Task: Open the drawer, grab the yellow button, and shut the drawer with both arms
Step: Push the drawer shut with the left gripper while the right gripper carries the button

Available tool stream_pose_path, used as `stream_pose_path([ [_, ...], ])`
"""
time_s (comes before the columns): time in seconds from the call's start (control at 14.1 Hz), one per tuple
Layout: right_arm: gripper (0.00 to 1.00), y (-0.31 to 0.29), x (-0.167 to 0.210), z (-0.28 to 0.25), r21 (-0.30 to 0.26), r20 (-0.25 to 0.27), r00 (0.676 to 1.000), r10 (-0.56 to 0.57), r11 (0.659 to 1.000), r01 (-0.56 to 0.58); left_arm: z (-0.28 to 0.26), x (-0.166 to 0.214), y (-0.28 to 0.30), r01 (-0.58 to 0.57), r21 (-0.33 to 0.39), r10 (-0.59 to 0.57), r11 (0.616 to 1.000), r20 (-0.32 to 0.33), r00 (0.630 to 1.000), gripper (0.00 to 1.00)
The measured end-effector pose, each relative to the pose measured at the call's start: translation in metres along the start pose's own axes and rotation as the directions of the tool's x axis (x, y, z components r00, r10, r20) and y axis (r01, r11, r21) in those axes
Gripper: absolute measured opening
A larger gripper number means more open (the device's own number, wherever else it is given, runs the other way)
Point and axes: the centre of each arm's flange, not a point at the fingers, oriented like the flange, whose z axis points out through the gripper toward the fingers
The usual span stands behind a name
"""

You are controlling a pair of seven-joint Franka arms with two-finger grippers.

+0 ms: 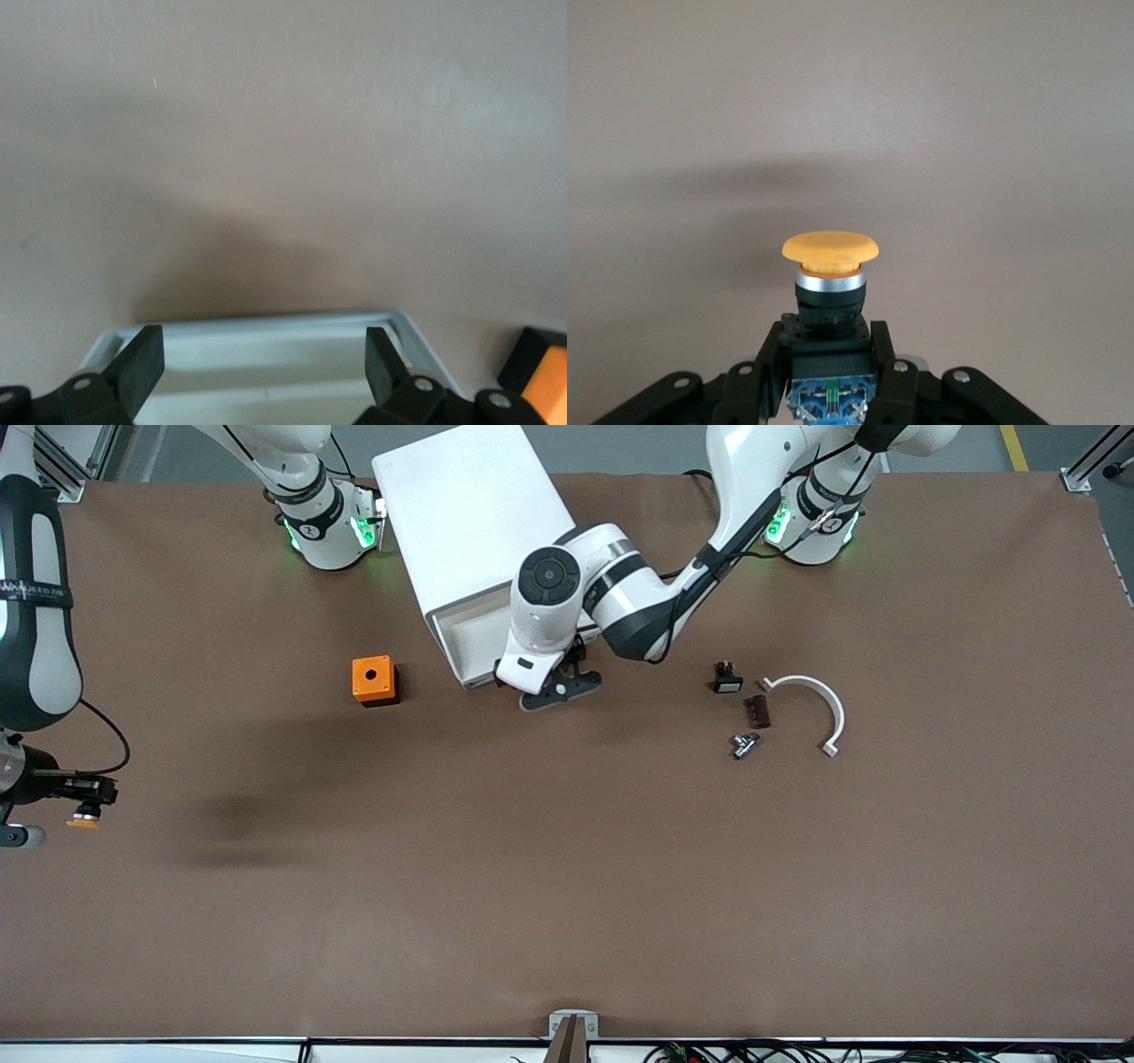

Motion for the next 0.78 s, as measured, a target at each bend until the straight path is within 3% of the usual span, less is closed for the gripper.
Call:
stream_pose_path([
  [0.35,0.41,-0.001,0.013,0.078,-0.043,0.026,0.999,-0.044,0.998,0.045,0.009,-0.040,0.008,0.009,0.012,-0.009,1.000,0.012,1.000,1.00],
  [0.78,0.41,0.034,0.012,0.144,-0.033,0.021,0.999,-0.034,0.999,0.035,0.014,-0.074,0.015,0.007,0.019,-0.007,1.000,0.017,1.000,1.00],
])
